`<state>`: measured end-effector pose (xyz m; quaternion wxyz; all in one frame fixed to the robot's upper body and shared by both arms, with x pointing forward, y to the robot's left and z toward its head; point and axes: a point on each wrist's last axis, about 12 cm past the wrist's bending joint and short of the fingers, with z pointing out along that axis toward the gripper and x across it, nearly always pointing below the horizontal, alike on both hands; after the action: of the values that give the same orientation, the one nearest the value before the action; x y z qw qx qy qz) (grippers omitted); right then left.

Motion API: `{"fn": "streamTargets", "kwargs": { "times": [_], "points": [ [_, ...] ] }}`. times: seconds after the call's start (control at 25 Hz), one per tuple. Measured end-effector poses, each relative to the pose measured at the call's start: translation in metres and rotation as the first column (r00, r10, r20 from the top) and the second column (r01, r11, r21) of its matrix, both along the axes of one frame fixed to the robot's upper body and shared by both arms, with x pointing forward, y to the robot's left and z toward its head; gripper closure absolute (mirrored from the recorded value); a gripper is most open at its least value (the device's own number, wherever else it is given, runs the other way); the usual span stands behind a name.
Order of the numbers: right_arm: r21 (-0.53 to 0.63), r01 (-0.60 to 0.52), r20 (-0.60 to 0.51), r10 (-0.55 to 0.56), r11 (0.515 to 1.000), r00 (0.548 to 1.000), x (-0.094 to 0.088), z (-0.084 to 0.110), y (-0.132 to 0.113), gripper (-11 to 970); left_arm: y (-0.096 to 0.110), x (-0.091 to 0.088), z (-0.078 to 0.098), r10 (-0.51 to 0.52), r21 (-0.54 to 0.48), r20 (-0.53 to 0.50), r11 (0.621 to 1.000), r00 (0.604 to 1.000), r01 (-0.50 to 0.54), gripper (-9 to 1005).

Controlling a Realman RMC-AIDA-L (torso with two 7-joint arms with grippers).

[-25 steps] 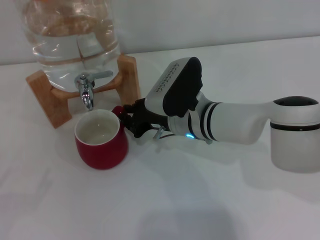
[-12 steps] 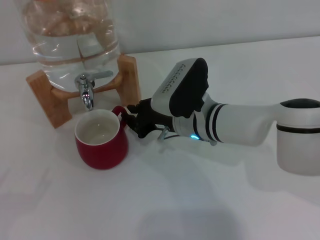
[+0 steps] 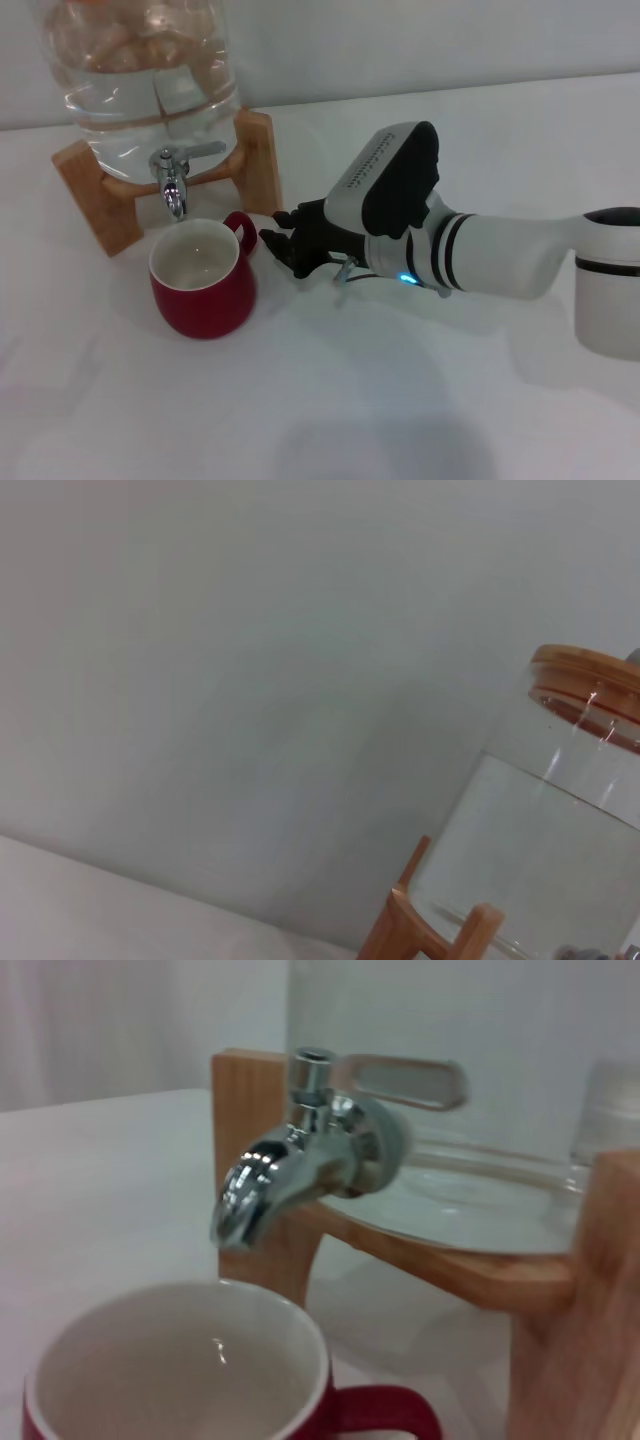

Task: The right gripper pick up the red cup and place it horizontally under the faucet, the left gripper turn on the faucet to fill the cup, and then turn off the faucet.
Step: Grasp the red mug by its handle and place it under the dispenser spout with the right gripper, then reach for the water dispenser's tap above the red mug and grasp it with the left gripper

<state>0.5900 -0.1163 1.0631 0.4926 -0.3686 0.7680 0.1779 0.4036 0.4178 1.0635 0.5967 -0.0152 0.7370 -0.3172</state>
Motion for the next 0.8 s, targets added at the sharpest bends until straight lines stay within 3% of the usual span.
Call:
{"fn": "streamTargets", "kwargs": {
  "times": [0.32, 0.8],
  "points": [
    [0.026, 0.036, 0.013, -0.037, 0.999, 0.999, -0.004, 0.008, -0.024, 716, 0.000, 0.002, 0.000, -0.002, 0.000, 0.002, 1.000, 1.000, 0.002, 192],
    [0.044, 0.144, 0.017, -0.145, 0.989, 0.989, -0.017, 0.019, -0.086, 612, 0.000, 0.004, 0.002, -0.006, 0.000, 0.005, 1.000, 1.000, 0.006, 192]
  ]
}}
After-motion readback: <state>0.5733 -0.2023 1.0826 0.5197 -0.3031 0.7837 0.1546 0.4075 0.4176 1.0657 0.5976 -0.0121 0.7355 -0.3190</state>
